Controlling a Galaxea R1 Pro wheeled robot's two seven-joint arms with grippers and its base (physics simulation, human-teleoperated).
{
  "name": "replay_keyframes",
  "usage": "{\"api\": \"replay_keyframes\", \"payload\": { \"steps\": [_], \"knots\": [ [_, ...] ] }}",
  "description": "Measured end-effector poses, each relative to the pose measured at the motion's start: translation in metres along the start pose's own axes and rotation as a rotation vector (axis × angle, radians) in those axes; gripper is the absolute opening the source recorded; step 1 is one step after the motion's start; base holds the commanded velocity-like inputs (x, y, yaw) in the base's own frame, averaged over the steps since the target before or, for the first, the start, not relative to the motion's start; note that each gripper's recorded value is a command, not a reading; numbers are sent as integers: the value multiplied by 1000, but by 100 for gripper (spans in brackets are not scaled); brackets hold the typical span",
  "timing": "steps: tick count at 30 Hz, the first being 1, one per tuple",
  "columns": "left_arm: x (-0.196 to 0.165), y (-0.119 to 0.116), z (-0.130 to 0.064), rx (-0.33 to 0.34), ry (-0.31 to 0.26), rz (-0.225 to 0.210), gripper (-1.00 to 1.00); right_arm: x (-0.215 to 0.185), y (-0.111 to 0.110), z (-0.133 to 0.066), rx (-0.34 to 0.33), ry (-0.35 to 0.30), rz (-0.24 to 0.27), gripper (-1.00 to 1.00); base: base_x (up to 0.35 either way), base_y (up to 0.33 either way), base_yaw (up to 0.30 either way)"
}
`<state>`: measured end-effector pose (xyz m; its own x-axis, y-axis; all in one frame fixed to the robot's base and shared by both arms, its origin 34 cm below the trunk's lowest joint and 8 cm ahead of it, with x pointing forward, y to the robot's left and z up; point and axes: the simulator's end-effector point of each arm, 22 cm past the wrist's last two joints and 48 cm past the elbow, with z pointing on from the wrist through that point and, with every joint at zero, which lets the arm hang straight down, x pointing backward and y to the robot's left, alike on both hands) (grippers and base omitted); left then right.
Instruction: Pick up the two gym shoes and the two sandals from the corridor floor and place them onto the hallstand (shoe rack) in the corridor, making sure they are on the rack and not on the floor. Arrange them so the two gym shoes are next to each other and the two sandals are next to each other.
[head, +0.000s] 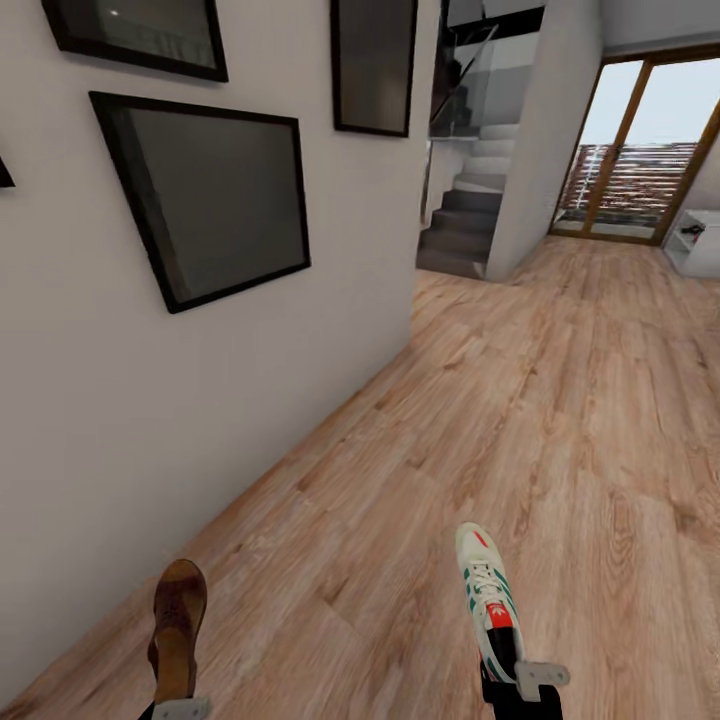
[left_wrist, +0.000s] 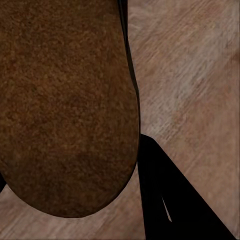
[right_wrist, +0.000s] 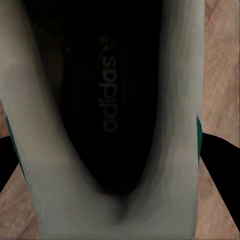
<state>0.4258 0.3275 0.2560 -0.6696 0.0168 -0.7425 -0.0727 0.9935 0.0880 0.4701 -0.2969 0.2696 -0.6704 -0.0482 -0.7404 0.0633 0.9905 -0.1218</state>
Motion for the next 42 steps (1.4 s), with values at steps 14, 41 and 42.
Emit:
{"api": "replay_keyframes", "payload": {
  "steps": [14, 41, 42],
  "knots": [
    [-5, 0, 0, 0, -11, -1, -100, -6, 0, 0, 1, -13, 2, -100, 305, -151, -239],
    [-16, 1, 0, -2, -36, -4, -100, -17, -1, -1, 2, -37, 5, -100, 330, -39, -239],
    [-16, 1, 0, -2, -36, -4, -100, -18, -1, -1, 2, -37, 5, -100, 336, 0, -239]
  ]
}}
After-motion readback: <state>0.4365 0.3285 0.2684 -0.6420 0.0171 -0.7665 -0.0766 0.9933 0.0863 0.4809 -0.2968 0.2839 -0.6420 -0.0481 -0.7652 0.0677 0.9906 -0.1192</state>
